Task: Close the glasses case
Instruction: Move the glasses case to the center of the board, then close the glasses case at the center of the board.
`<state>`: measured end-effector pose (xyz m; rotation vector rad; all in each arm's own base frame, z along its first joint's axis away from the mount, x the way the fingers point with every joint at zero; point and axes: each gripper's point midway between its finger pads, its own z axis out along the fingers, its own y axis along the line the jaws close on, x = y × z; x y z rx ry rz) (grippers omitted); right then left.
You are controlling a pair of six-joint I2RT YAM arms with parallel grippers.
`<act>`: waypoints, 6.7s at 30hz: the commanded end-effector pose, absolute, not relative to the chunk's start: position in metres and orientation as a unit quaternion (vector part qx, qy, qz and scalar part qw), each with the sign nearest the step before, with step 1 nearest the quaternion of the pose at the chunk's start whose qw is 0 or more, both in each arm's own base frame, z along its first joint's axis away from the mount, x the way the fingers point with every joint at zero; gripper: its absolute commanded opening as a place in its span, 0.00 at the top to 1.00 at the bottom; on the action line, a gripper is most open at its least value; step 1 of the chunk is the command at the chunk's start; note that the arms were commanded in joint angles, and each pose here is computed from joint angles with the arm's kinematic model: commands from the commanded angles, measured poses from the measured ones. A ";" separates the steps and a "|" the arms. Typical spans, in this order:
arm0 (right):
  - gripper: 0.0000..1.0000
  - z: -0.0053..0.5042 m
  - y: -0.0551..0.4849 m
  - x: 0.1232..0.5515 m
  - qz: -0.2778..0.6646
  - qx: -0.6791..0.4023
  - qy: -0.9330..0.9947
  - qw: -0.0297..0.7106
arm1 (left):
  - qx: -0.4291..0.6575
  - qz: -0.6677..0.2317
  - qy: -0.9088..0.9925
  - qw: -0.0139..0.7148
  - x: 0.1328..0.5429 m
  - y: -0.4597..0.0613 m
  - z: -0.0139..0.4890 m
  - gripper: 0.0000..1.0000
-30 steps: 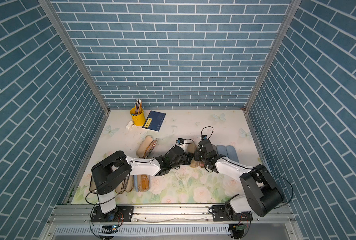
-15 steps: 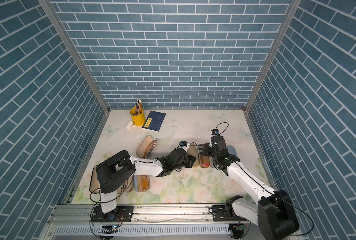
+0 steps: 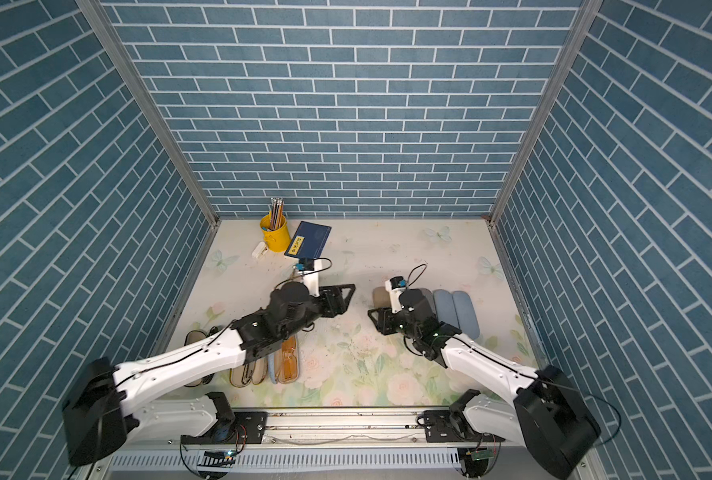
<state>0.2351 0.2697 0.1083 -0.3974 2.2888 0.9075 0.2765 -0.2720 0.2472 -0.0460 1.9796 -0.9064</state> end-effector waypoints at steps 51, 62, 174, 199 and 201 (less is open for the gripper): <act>0.77 0.020 0.464 0.158 0.303 -0.272 0.887 0.217 | -0.099 -0.247 0.826 0.496 0.236 -0.128 0.212 0.06; 0.86 0.018 0.465 0.155 0.308 -0.274 0.886 0.213 | -0.094 -0.245 0.830 0.493 0.239 -0.132 0.208 0.07; 0.86 0.044 0.266 0.303 0.185 -0.043 0.922 0.337 | 0.026 -0.333 0.873 0.355 0.274 -0.305 0.108 0.34; 0.85 0.046 0.266 0.300 0.201 -0.044 0.918 0.340 | 0.004 -0.324 0.870 0.371 0.281 -0.298 0.112 0.47; 0.85 0.046 0.266 0.300 0.201 -0.044 0.918 0.339 | 0.002 -0.321 0.870 0.373 0.281 -0.297 0.113 0.52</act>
